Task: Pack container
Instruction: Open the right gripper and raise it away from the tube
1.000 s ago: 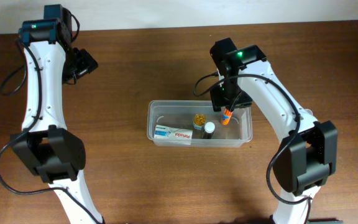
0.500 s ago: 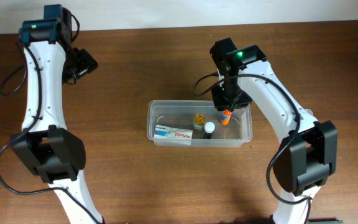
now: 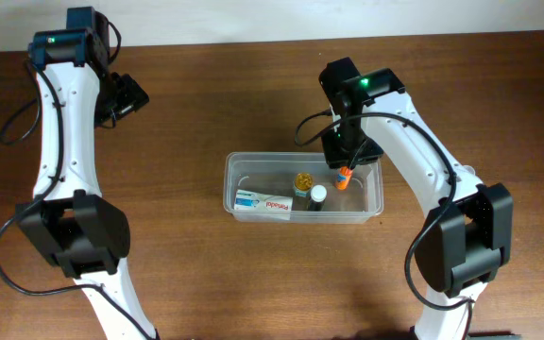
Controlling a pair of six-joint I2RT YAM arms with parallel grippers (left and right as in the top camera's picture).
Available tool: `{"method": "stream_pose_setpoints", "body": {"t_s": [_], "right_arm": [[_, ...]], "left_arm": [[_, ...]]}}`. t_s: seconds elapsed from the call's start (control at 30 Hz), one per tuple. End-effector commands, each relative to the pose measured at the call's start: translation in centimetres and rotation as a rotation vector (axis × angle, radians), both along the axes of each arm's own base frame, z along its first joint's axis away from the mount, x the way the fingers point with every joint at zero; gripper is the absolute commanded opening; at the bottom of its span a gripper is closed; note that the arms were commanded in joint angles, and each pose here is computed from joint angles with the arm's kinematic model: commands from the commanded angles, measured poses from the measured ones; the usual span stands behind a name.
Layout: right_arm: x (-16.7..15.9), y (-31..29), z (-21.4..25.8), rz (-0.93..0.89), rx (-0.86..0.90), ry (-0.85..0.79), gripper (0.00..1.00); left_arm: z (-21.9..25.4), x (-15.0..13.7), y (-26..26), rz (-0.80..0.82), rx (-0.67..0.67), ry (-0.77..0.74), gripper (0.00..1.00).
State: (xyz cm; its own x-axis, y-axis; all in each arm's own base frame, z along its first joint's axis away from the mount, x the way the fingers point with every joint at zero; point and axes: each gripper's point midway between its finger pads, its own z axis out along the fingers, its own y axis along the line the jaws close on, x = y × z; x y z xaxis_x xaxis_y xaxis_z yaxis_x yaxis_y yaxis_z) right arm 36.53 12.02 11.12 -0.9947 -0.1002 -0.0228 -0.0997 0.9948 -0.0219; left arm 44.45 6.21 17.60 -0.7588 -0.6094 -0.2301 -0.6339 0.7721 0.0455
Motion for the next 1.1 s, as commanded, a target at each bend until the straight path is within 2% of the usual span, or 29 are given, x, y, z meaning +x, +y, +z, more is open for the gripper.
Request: {"method": "stream_pose_setpoints", "body": {"t_s": [0.0, 0.4, 0.83, 1.07], "right_arm": [[-0.1, 0.0, 0.2, 0.004, -0.003, -0.006, 0.57], [0.7, -0.9, 0.9, -0.023, -0.002, -0.030, 0.57], [2.1, -0.8, 5.6, -0.016, 0.086, -0.111, 0.57], [2.7, -1.4, 8.7, -0.032, 0.099, -0.163, 0.52]], "left_arm": [[1.5, -0.1, 0.3, -0.007, 0.016, -0.035, 0.99], [1.5, -0.1, 0.3, -0.007, 0.016, -0.035, 0.99], [1.5, -0.1, 0.3, -0.007, 0.016, -0.035, 0.99], [1.5, -0.1, 0.3, -0.007, 0.016, -0.035, 1.00]]}}
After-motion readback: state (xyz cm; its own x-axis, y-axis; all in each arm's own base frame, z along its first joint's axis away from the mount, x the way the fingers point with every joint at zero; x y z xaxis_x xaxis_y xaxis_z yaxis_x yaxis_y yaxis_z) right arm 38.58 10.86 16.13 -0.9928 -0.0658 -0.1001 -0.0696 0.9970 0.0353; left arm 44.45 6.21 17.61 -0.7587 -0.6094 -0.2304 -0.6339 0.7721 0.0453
